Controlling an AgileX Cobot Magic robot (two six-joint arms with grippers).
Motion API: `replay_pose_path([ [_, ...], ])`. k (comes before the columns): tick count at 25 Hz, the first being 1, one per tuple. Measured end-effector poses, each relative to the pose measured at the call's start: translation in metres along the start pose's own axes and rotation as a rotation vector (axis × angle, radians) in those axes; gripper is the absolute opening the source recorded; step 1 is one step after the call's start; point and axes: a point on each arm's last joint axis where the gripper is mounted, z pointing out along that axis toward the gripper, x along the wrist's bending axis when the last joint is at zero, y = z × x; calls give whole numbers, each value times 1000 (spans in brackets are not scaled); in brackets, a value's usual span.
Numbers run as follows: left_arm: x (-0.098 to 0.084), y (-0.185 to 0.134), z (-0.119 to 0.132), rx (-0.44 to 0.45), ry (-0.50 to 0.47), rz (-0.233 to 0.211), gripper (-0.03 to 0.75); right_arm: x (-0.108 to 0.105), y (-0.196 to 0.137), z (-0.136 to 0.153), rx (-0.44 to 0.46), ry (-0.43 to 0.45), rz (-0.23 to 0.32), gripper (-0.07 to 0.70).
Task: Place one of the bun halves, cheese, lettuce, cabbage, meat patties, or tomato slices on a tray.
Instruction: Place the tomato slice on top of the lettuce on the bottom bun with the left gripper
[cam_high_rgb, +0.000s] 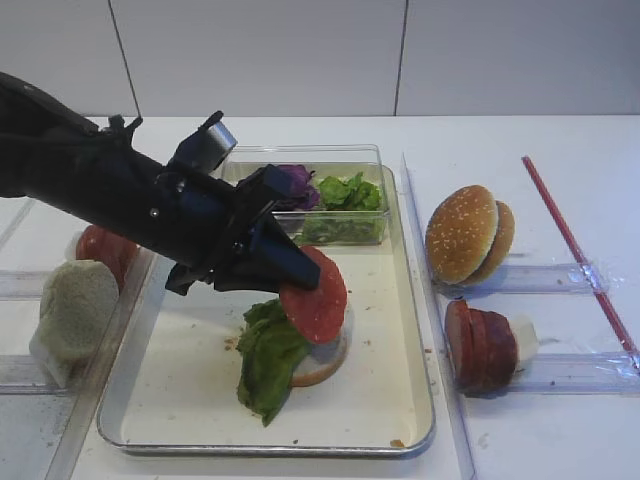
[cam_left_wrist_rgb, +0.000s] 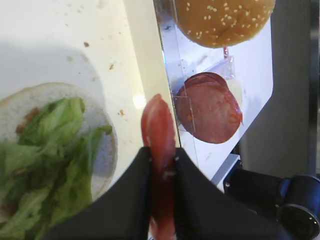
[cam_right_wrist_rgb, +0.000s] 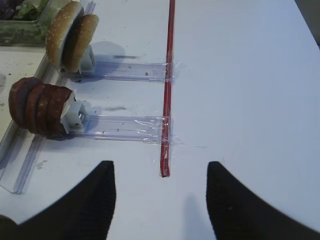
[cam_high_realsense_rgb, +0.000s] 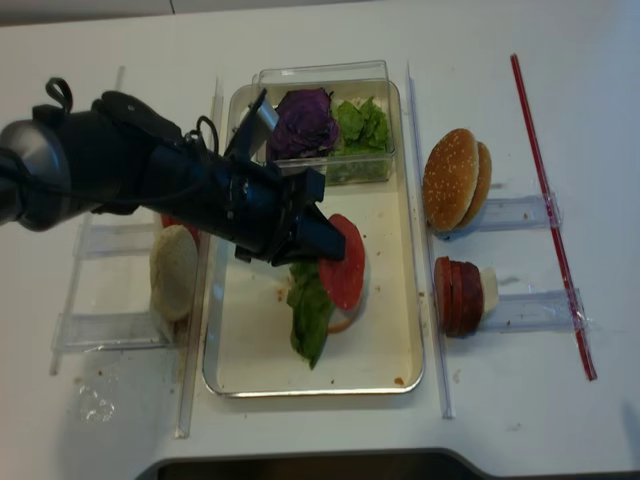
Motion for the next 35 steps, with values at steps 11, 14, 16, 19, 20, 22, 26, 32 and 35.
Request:
replay_pose_path([
  [11, 4, 3, 1, -20, 24, 2, 54, 0, 0, 0, 0, 0, 0, 426],
  [14, 12, 2, 9, 19, 20, -21, 54, 0, 0, 0, 0, 0, 0, 426],
  [16, 17, 2, 13, 32, 23, -22, 54, 0, 0, 0, 0, 0, 0, 426],
  [19, 19, 2, 14, 37, 24, -9, 54, 0, 0, 0, 0, 0, 0, 426],
  [20, 19, 2, 14, 37, 24, -6, 54, 0, 0, 0, 0, 0, 0, 426],
  [22, 19, 2, 14, 40, 28, 2, 54, 0, 0, 0, 0, 0, 0, 426],
  [26, 21, 2, 14, 43, 50, 15, 54, 0, 0, 0, 0, 0, 0, 426],
  [32, 23, 3, 14, 25, 66, 21, 54, 0, 0, 0, 0, 0, 0, 426],
  [35, 23, 3, 14, 26, 67, 22, 54, 0, 0, 0, 0, 0, 4, 425],
])
